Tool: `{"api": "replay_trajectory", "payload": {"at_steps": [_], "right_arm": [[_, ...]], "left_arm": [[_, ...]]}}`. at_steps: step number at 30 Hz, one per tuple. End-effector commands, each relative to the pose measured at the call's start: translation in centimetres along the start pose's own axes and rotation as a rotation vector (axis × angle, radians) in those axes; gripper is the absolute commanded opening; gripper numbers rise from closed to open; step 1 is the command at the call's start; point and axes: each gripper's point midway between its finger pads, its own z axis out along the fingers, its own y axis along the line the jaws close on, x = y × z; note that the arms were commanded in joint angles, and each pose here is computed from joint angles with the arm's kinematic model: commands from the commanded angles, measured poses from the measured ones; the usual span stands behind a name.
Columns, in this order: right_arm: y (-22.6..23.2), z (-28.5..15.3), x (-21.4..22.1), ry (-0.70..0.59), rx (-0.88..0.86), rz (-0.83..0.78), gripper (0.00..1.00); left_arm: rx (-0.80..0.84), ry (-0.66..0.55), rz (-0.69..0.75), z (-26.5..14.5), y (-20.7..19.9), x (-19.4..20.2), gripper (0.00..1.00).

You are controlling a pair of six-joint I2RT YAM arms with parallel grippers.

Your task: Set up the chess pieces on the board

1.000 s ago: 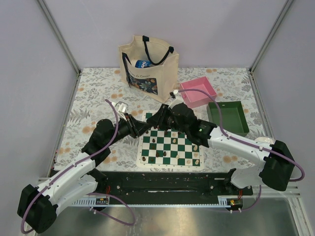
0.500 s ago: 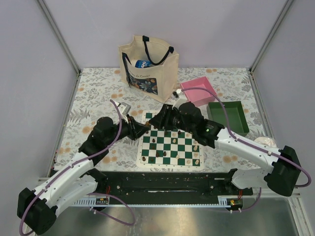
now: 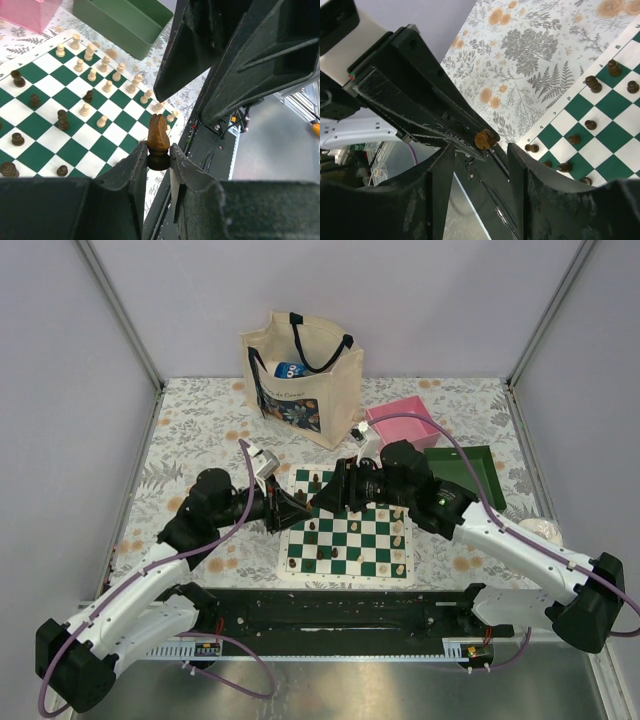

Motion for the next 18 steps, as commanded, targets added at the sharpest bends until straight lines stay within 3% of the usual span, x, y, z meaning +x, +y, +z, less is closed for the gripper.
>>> {"api": "replay_trajectory", "payload": {"at_steps": [1, 12, 18], "right_arm": [[2.5, -1.1, -0.7, 0.021, -0.101, -0.051, 0.55], [3.9, -0.8, -0.2, 0.052, -0.188, -0.055, 0.46], [4.4, -0.8, 0.1, 0.072, -0.227, -0.053, 0.34]], "left_arm": [[0.122, -0.017, 0.066, -0.3, -2.6, -1.9, 0.0], [0.187, 0.004, 0.076, -0.7, -4.0, -1.9, 0.0], [0.194, 0.008, 0.067, -0.6, -4.0, -1.8, 0.0]]}}
